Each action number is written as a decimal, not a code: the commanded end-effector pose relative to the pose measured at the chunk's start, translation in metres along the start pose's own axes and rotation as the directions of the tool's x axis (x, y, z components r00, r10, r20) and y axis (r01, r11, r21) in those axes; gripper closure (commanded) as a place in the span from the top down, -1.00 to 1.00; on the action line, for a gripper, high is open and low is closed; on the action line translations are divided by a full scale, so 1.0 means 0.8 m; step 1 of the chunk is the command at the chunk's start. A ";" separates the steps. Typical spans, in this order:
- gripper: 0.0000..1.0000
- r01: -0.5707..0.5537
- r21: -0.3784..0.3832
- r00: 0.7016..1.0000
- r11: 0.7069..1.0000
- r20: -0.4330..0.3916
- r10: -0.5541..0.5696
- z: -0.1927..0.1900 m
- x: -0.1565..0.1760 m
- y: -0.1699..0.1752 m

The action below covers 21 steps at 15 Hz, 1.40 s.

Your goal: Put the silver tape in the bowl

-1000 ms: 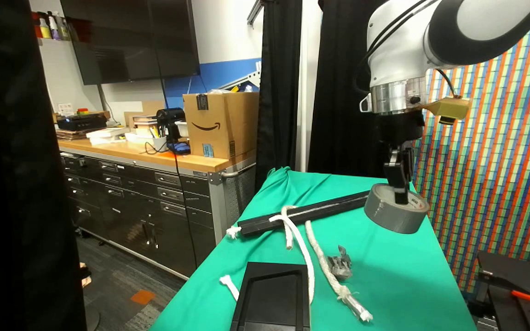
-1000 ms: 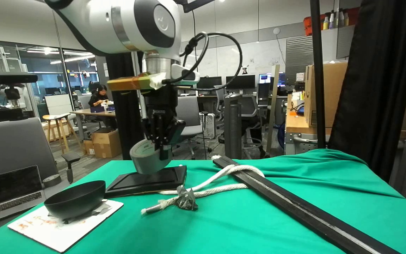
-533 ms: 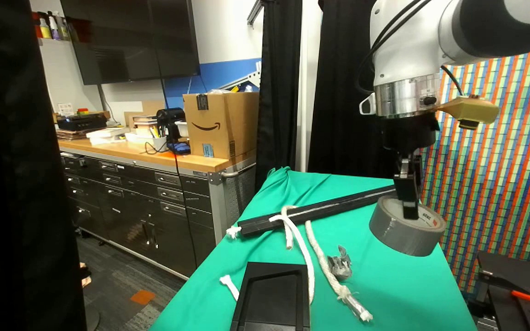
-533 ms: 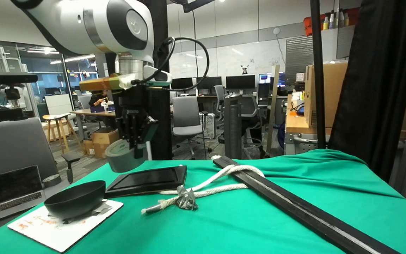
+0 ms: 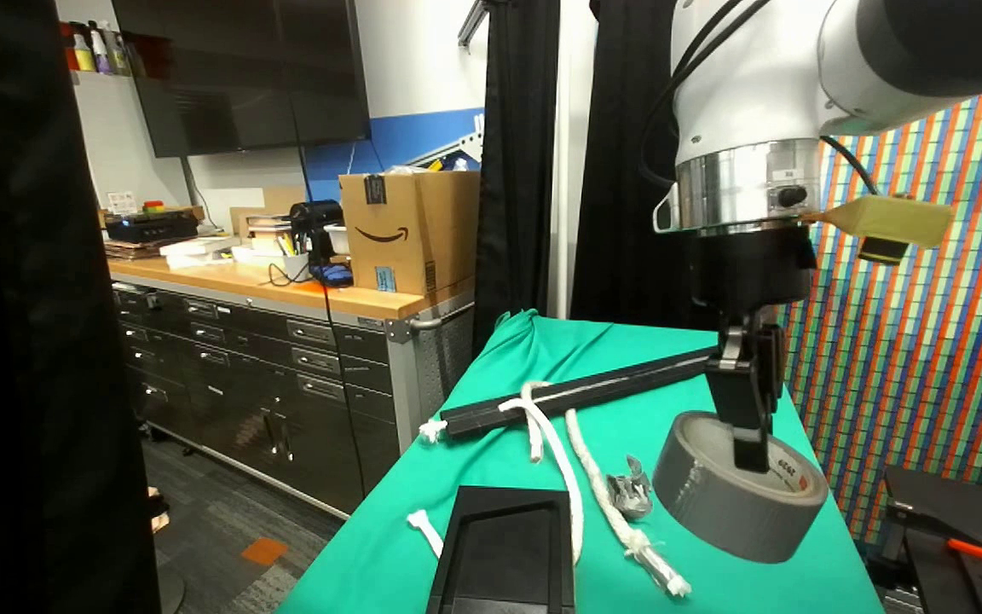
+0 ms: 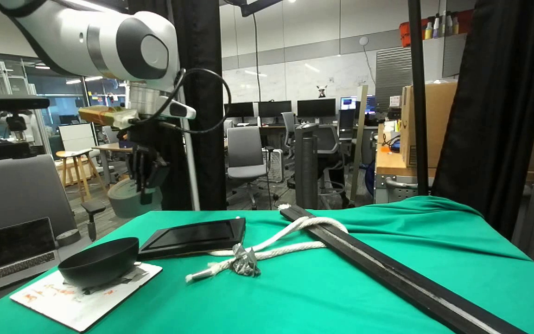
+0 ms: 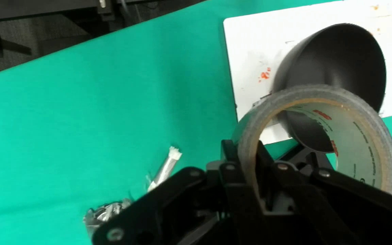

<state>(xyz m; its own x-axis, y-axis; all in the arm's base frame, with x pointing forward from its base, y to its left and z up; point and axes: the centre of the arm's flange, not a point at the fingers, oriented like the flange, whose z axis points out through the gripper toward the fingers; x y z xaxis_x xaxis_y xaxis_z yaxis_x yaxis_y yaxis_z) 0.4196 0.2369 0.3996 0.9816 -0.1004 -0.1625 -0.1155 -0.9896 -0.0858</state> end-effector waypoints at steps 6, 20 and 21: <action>-0.73 -0.089 0.101 0.996 0.991 0.036 0.086 0.032 0.002 -0.099; -0.73 -0.033 0.078 0.999 0.996 0.041 0.030 0.051 -0.046 -0.151; -0.73 -0.028 0.079 0.999 0.997 0.043 0.024 0.054 -0.051 -0.157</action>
<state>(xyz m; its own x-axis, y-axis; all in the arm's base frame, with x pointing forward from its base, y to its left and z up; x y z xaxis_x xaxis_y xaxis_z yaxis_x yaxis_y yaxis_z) 0.3946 0.3519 0.3670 0.9670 -0.1191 -0.2252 -0.1522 -0.9790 -0.1355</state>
